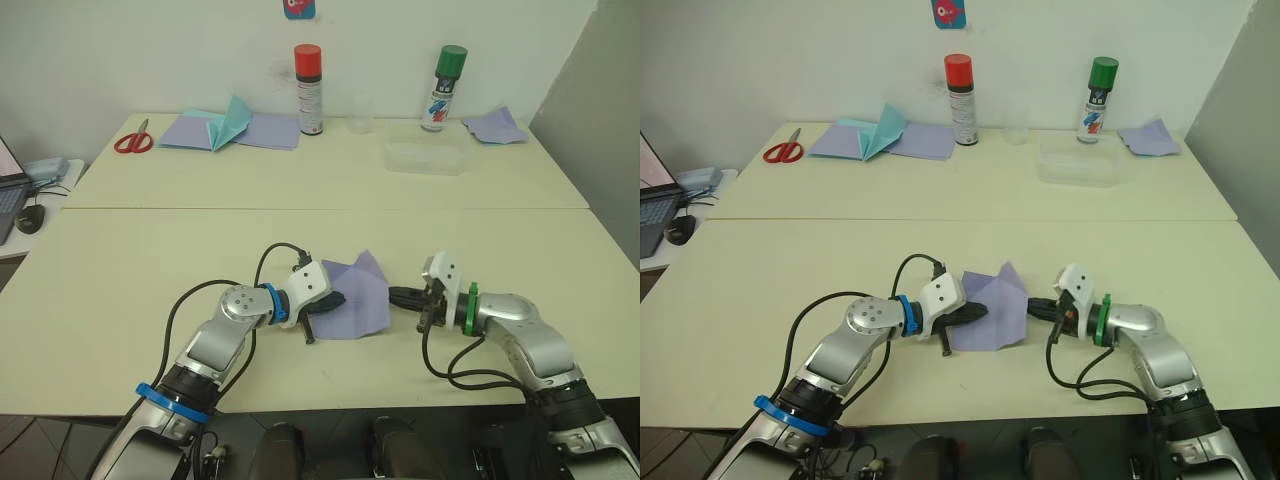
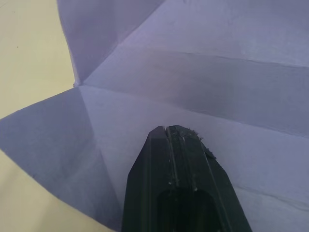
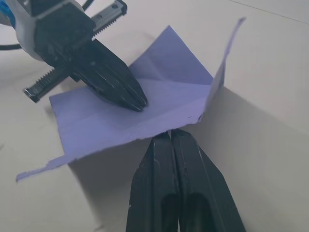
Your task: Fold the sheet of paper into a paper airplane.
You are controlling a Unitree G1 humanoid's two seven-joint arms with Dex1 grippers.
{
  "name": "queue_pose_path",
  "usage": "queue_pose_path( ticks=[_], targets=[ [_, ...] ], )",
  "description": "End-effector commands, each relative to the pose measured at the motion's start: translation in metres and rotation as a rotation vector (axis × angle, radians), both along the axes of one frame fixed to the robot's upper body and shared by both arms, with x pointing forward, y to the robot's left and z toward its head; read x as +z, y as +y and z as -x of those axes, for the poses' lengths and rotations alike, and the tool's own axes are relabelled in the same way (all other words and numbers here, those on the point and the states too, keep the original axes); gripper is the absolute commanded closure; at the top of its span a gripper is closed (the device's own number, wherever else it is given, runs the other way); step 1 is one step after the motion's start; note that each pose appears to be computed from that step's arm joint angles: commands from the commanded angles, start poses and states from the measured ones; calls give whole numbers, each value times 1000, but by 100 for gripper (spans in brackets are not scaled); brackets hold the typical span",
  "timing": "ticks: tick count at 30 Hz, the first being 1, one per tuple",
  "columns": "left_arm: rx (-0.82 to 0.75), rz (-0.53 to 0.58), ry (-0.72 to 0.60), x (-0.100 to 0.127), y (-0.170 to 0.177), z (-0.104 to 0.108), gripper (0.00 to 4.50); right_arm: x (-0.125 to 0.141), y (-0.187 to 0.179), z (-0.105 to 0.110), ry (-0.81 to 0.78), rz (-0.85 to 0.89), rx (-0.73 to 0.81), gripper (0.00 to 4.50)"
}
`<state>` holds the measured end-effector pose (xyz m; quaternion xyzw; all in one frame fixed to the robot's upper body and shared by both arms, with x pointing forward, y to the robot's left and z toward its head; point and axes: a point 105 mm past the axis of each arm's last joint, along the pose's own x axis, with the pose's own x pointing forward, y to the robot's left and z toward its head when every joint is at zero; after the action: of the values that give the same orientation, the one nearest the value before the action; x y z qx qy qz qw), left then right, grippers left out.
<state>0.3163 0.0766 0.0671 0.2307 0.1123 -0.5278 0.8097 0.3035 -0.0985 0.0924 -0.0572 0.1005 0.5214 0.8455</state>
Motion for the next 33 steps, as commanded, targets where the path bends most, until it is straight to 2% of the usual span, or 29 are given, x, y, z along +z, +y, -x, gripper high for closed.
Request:
queue_pose_path(
  ticks=[1, 15, 23, 30, 33],
  targets=[
    [12, -55, 77, -24, 3, 7, 450, 22, 11, 0, -45, -62, 26, 447],
    [28, -83, 106, -24, 16, 9, 450, 4, 51, -8, -58, -45, 75, 447],
    [109, -146, 168, -26, 41, 14, 450, -19, 61, -10, -63, 58, 84, 447],
    [164, -133, 172, -17, 48, 15, 450, -33, 65, -13, -67, 137, 100, 447],
    [179, -100, 137, -3, 52, 14, 450, -37, 66, -12, -93, 192, 132, 447]
  ],
)
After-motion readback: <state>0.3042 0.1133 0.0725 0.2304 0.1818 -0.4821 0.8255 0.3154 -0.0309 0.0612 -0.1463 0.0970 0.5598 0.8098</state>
